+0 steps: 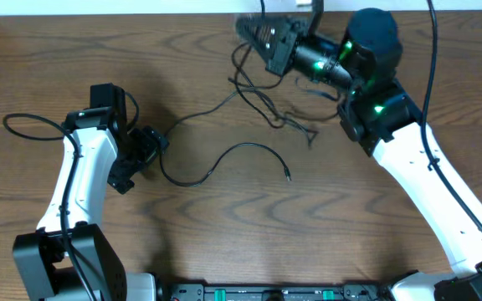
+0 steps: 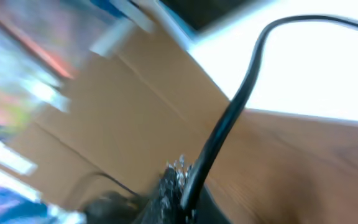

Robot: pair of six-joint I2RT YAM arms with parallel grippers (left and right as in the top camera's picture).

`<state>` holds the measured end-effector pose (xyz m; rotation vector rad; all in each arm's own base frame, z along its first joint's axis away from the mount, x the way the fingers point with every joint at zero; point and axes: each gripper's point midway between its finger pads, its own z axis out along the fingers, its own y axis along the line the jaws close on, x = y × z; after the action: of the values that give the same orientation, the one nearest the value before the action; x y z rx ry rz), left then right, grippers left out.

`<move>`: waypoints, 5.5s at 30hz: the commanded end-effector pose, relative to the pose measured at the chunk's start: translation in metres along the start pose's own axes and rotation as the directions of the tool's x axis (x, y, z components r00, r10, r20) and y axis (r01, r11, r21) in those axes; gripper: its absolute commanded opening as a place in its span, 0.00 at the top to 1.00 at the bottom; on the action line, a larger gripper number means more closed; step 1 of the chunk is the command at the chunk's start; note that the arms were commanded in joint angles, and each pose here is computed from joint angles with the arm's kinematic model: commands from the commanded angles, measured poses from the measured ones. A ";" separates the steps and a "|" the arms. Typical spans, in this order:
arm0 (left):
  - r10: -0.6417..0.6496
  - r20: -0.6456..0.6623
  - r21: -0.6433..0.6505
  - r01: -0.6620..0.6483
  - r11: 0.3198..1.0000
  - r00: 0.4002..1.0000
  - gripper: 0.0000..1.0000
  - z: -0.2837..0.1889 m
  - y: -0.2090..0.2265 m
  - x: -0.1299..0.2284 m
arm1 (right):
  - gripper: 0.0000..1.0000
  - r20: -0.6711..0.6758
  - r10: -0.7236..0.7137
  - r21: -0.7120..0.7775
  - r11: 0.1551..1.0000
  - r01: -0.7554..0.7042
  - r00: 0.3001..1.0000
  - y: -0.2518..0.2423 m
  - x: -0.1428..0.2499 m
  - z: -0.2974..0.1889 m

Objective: Untangle cables

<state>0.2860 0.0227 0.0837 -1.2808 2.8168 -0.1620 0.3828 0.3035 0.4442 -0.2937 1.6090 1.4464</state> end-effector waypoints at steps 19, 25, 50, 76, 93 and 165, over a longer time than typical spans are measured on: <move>-0.010 0.013 -0.016 0.010 1.000 1.000 0.01 -0.001 0.003 -0.002 | 0.99 0.807 0.132 0.376 0.638 -0.672 0.576 -0.211 -0.156 -0.232; -0.010 0.013 -0.016 0.010 1.000 1.000 0.01 -0.001 0.003 -0.002 | 0.99 0.840 -0.049 0.542 0.152 -0.827 0.541 -0.273 -0.086 -0.351; -0.010 0.013 -0.016 0.010 1.000 1.000 0.01 -0.001 0.003 -0.002 | 0.04 0.418 0.409 0.909 -0.186 -0.374 0.811 -0.383 0.080 -0.362; -0.010 0.013 -0.016 0.010 1.000 1.000 0.01 -0.001 0.003 -0.002 | 0.01 -0.247 0.413 0.915 0.397 0.071 0.877 -0.312 0.159 -0.134; -0.010 0.013 -0.016 0.010 1.000 1.000 0.01 -0.001 0.003 -0.002 | 0.20 -0.447 0.366 0.826 0.520 0.219 0.817 -0.318 0.274 -0.049; -0.010 0.013 -0.016 0.010 1.000 1.000 0.01 -0.001 0.003 -0.002 | 0.99 -0.438 0.500 0.083 0.850 -0.520 0.748 -0.191 0.166 0.038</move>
<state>0.2857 0.0226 0.0837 -1.2819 2.8175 -0.1616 0.4348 0.3650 0.1899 -0.2783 2.1524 1.8612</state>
